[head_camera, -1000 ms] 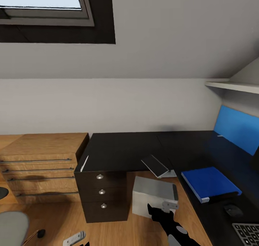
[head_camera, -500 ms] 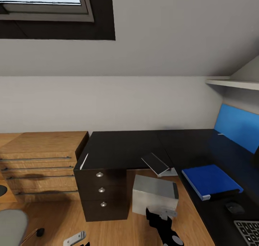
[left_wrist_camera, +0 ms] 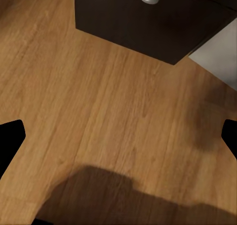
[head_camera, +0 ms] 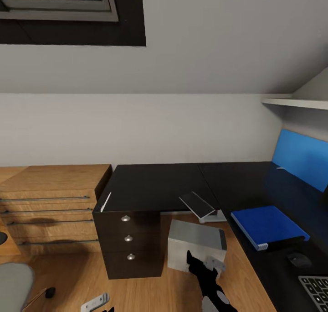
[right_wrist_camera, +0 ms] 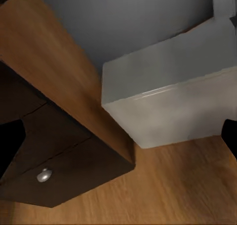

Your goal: In the bedroom, organize the workspace by keeping the computer under the desk, ensuring the monitor is on the desk, placing the keyboard on the desk next to the monitor, placing the mouse on the desk next to the keyboard, moving the folder from the swivel chair onto the desk next to the mouse, stacking the notebook on top of the folder with the pen on top of the notebook, and positioning the swivel chair next to the desk.

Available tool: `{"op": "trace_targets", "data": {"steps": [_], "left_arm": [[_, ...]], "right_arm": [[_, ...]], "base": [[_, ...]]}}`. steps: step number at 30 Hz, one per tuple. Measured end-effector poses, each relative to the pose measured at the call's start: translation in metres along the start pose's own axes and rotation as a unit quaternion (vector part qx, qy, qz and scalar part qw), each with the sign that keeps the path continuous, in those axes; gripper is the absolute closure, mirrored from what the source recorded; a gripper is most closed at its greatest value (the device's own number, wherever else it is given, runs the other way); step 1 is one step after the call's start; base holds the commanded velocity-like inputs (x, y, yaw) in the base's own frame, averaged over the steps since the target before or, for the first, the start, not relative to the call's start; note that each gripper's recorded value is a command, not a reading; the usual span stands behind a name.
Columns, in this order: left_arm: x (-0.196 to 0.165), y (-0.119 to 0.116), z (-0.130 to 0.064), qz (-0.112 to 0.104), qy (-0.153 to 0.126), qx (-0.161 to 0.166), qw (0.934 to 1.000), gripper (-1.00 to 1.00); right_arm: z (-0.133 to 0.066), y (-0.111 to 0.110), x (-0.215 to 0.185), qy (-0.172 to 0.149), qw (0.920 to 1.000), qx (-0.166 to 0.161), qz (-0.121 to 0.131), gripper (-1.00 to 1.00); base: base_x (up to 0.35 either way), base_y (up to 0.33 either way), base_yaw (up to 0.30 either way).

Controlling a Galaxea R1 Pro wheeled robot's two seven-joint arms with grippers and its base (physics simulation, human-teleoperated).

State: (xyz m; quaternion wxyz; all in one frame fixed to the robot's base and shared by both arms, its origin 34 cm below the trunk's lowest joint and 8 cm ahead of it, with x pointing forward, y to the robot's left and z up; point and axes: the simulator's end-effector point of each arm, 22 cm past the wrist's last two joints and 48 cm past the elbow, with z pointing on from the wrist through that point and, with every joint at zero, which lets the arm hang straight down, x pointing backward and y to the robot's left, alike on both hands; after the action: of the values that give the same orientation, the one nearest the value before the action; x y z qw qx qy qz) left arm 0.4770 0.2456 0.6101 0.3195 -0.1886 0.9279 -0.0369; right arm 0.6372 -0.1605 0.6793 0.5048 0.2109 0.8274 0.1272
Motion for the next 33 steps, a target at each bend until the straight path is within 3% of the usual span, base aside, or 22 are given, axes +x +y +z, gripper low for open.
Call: {"op": "trace_targets", "data": {"steps": [3, 5, 7, 10, 13, 24, 33], "left_arm": [[0.003, 0.001, 0.004, 0.0, 0.0, 0.0, 1.0, -1.0], [0.005, 0.001, 0.007, -0.001, 0.0, 0.0, 1.0, -1.0], [0.007, 0.002, 0.009, -0.001, 0.0, 0.0, 1.0, -1.0], [0.01, 0.003, 0.013, 0.0, 0.0, 0.001, 1.0, -1.0], [0.014, 0.003, 0.017, 0.0, -0.001, 0.003, 1.0, -1.0], [0.027, 0.007, 0.032, 0.0, 0.0, 0.003, 1.0, -1.0], [0.038, 0.01, 0.044, -0.001, 0.0, 0.004, 1.0, -1.0]], "right_arm": [[0.007, 0.0, -0.015, -0.008, 0.9991, -0.004, 0.041, -1.0], [0.011, 0.019, -0.016, 0.016, 0.9945, -0.054, 0.089, -1.0], [0.011, 0.032, -0.011, 0.035, 0.9888, -0.086, 0.117, -1.0], [0.012, 0.038, -0.011, 0.056, 0.9717, -0.121, 0.195, -1.0], [0.015, 0.031, -0.015, 0.054, 0.9613, -0.128, 0.238, -1.0], [0.021, 0.013, -0.023, 0.032, 0.9571, -0.157, 0.242, -1.0], [0.03, -0.005, -0.015, 0.021, 0.9603, -0.141, 0.24, -1.0]], "base": [[0.0, 0.0, 0.0], [0.0, 0.0, 0.0], [0.0, 0.0, 0.0], [0.0, 0.0, 0.0], [0.0, 0.0, 0.0], [0.0, 0.0, 0.0], [0.0, 0.0, 0.0]]}}
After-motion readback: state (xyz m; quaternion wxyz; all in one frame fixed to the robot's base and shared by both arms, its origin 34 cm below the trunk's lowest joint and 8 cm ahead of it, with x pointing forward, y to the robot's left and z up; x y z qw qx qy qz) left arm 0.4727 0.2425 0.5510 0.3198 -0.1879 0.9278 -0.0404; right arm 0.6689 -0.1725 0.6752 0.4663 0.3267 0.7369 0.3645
